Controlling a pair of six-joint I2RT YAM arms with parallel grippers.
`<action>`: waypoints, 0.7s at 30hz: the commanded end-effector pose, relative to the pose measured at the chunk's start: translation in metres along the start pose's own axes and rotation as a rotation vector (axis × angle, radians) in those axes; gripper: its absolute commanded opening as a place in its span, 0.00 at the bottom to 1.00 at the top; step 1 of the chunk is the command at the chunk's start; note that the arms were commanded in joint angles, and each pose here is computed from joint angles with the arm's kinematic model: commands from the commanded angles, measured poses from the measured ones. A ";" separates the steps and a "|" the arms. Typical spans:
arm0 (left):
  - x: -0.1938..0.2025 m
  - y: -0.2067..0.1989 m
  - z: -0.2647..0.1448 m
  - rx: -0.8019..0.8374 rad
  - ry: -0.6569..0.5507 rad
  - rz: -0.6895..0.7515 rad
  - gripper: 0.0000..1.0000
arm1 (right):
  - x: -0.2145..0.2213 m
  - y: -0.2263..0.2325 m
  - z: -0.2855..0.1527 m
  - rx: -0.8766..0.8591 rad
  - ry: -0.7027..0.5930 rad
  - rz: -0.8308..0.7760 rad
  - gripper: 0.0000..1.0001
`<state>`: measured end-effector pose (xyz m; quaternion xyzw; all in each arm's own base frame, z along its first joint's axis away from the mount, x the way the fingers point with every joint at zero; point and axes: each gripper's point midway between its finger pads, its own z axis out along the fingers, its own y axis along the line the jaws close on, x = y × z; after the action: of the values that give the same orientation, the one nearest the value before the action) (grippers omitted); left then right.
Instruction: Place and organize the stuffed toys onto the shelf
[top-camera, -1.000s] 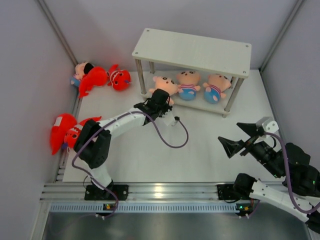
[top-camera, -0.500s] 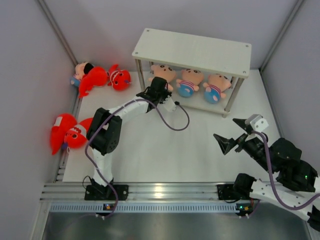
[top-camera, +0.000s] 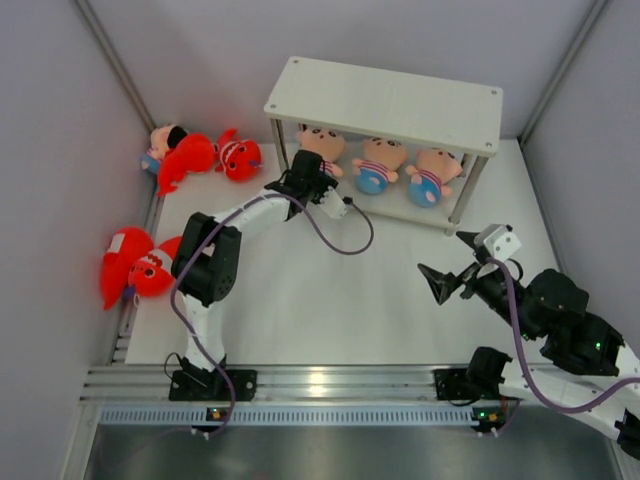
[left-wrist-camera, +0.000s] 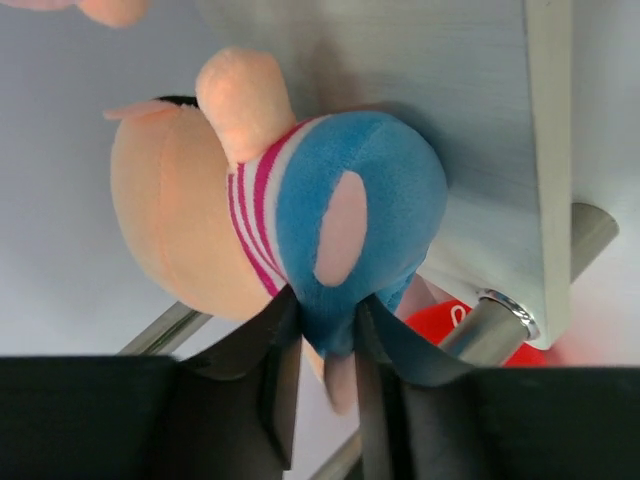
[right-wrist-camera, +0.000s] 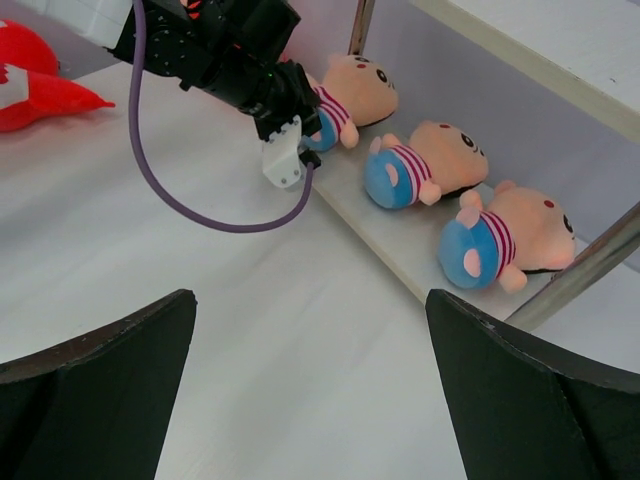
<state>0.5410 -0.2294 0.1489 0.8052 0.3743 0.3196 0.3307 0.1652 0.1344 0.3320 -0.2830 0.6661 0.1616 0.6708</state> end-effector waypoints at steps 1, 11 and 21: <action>-0.008 0.024 -0.031 -0.074 -0.061 -0.021 0.33 | -0.016 0.006 0.003 -0.029 -0.068 0.008 0.99; 0.001 0.031 -0.037 -0.083 0.003 -0.067 0.79 | -0.016 0.012 0.003 -0.056 -0.061 0.040 0.99; -0.062 -0.002 -0.120 0.105 -0.071 -0.239 0.85 | -0.012 0.025 0.019 -0.090 0.005 0.045 0.99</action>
<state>0.4742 -0.2385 0.1888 0.7830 0.4270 0.2852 0.3511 0.1641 0.1504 0.3333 -0.2931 0.6625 0.1862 0.6637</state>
